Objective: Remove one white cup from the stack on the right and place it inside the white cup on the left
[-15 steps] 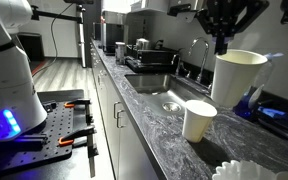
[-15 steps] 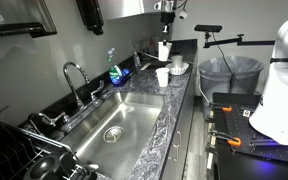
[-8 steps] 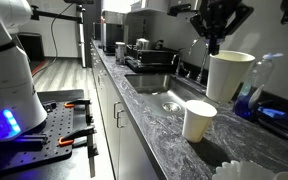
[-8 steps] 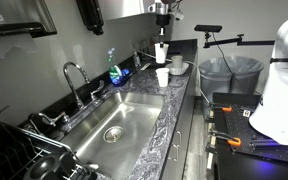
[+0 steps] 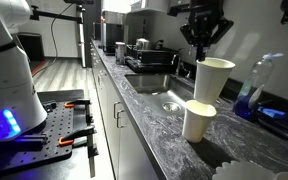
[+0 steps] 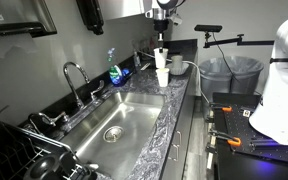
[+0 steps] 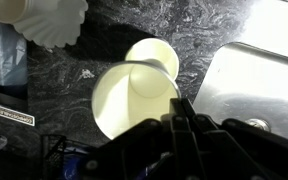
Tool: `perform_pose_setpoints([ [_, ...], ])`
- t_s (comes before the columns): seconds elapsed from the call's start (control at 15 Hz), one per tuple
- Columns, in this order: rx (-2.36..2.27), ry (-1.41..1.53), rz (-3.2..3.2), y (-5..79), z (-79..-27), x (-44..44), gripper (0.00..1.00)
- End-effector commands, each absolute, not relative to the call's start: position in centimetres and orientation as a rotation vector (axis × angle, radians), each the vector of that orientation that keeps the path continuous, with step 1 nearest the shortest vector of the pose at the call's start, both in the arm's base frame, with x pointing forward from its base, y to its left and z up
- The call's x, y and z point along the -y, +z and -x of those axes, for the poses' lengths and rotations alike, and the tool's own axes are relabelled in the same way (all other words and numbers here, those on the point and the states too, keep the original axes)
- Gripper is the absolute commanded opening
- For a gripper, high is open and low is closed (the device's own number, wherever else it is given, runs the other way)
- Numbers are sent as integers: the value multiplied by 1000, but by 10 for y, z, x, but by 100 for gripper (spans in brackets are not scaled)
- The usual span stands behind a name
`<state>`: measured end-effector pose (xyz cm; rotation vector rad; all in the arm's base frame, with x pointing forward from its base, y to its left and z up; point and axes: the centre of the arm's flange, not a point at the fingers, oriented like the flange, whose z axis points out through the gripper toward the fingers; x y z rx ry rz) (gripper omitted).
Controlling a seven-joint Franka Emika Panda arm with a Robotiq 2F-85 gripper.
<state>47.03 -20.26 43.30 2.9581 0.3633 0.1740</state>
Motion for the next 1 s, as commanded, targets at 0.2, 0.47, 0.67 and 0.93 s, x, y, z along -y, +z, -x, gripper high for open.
perform_pose_setpoints([
  [0.2, -335, 134, -2969, 421, -469, 197, 1],
  [0.47, -343, 99, -2971, 410, -475, 196, 1],
  [0.67, -346, 78, -2970, 402, -478, 195, 1],
  [0.93, -358, 53, -2969, 394, -481, 195, 1],
])
